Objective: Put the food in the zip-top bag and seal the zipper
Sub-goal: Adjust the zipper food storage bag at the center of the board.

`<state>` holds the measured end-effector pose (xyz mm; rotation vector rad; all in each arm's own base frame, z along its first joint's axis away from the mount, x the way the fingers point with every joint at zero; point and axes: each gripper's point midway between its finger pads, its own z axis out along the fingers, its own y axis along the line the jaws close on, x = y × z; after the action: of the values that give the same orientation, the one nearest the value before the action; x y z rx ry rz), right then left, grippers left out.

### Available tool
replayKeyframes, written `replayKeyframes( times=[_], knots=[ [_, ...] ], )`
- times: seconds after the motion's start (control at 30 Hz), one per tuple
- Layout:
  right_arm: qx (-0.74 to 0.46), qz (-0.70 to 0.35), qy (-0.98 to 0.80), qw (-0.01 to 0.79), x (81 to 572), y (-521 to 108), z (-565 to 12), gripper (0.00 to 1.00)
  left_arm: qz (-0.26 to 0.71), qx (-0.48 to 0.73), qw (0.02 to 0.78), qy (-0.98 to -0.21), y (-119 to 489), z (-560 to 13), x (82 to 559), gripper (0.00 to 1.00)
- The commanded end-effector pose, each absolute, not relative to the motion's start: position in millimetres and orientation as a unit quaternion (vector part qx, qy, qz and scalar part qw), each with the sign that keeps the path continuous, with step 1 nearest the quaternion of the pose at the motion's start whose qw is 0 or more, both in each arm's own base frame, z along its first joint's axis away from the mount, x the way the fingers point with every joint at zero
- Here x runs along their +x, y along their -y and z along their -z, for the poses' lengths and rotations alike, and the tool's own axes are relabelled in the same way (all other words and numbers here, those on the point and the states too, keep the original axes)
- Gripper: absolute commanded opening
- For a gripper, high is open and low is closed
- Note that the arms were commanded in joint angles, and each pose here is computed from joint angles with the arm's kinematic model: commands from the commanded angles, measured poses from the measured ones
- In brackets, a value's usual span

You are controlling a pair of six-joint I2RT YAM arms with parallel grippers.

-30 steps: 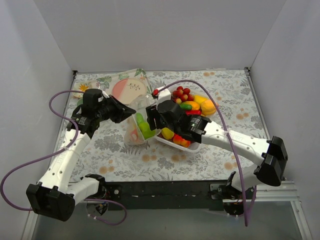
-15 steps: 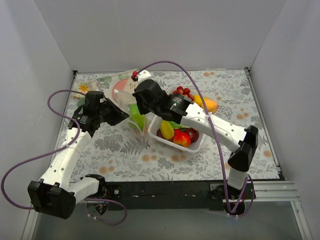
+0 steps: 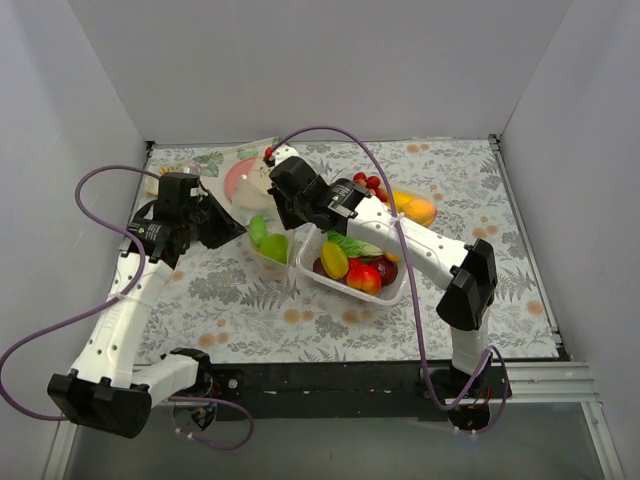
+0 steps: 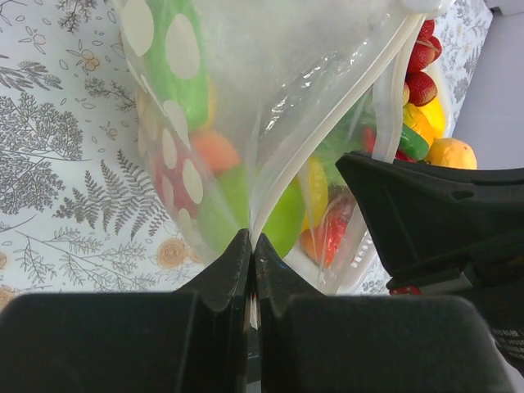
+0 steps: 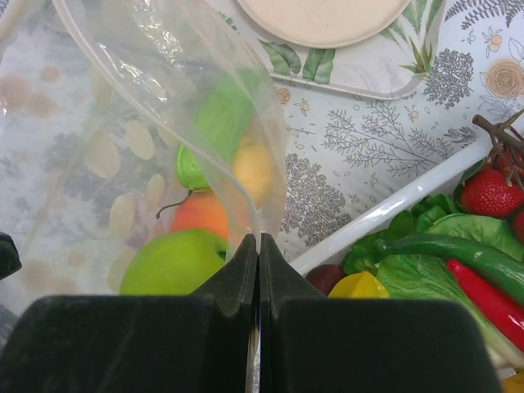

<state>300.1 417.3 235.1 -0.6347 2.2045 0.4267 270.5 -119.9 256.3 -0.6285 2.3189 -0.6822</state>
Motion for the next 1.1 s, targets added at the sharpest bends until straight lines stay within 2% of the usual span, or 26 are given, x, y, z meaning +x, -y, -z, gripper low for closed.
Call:
replayKeyframes(
  times=[0.0,0.1,0.2,0.23,0.3,0.33,0.4,0.43,0.5,0.6,0.63,0.83,1.07],
  knots=[
    [-0.252,-0.183,-0.866,0.391,304,-411,-245,0.01,0.260,-0.222,0.324,-0.882,120,-281,270,0.00],
    [-0.260,-0.204,-0.866,0.376,295,-410,-237,0.01,0.270,-0.215,0.297,-0.890,129,-261,274,0.00],
    [-0.256,-0.215,-0.859,0.387,289,-403,-246,0.26,0.299,-0.212,0.271,-0.890,143,-240,276,0.00],
    [-0.256,-0.216,-0.856,0.394,288,-400,-251,0.41,0.303,-0.215,0.275,-0.887,143,-239,278,0.00],
    [-0.250,-0.215,-0.848,0.414,286,-388,-266,0.53,0.310,-0.215,0.281,-0.883,145,-237,281,0.00],
    [-0.246,-0.212,-0.847,0.421,285,-383,-271,0.63,0.313,-0.214,0.281,-0.882,146,-237,282,0.00],
    [-0.230,-0.205,-0.842,0.444,280,-360,-284,0.70,0.320,-0.210,0.282,-0.880,149,-234,285,0.00],
    [-0.220,-0.205,-0.838,0.455,279,-353,-287,0.77,0.328,-0.206,0.278,-0.879,152,-234,285,0.00],
    [-0.190,-0.207,-0.831,0.480,273,-330,-291,0.80,0.337,-0.203,0.281,-0.875,155,-235,288,0.00],
    [-0.168,-0.205,-0.831,0.488,268,-314,-284,0.79,0.345,-0.202,0.287,-0.870,157,-242,291,0.00],
    [-0.173,-0.186,-0.844,0.473,265,-307,-256,0.79,0.348,-0.200,0.293,-0.868,157,-247,292,0.00],
    [-0.185,-0.164,-0.859,0.449,263,-305,-198,0.75,0.349,-0.194,0.302,-0.866,157,-255,294,0.00],
    [-0.208,-0.148,-0.860,0.443,271,-314,-162,0.77,0.350,-0.191,0.309,-0.864,157,-261,298,0.00]
  ],
)
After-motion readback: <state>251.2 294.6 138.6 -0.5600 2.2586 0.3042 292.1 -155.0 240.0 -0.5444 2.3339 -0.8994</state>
